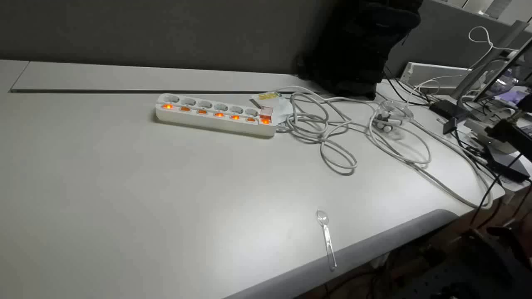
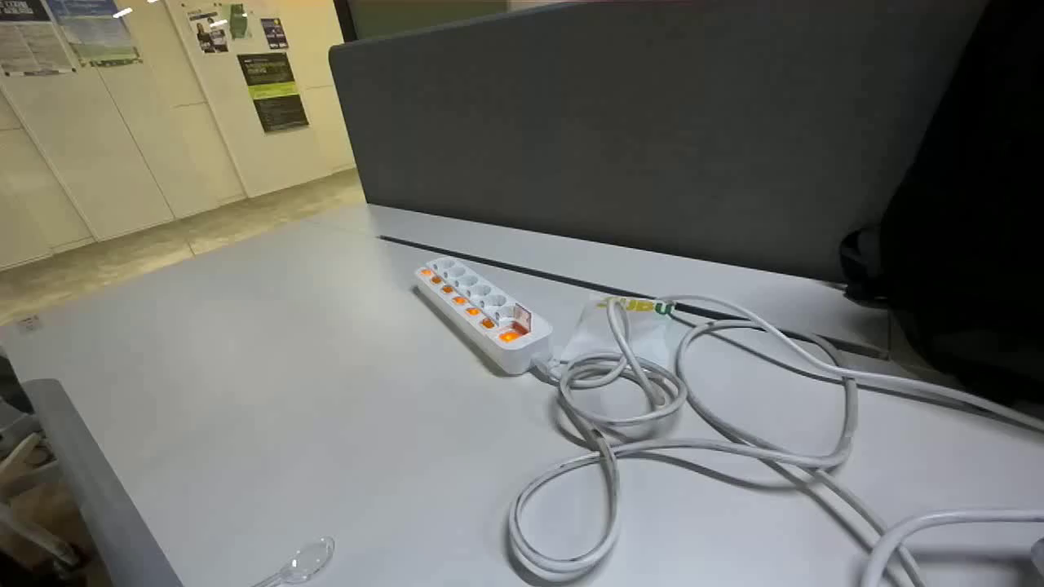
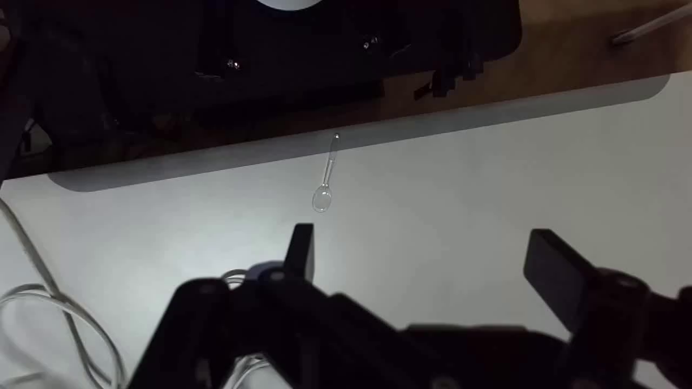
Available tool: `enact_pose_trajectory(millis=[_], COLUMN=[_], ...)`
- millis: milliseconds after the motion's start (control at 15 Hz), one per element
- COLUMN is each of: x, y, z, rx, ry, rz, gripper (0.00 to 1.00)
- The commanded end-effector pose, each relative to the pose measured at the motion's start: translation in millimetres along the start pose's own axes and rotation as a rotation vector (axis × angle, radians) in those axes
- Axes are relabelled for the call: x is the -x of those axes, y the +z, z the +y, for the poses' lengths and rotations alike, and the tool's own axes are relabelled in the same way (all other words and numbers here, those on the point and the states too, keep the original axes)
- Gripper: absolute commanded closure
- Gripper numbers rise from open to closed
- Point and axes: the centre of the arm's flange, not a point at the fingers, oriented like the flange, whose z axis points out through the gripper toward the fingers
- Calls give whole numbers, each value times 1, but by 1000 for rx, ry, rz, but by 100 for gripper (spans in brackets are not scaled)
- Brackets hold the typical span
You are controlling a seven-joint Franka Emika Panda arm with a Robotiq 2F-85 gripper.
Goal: Turn on the third switch from the left of the extension cord
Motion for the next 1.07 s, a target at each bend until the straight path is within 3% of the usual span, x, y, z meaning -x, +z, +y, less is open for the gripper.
enact_pose_trajectory(millis=[0, 867, 1000], x=[0, 0, -14], y=[0, 0, 1], z=[0, 0, -10], rx=[0, 0, 38], ry=[0, 0, 43], rz=[0, 1, 52], gripper=[0, 0, 0])
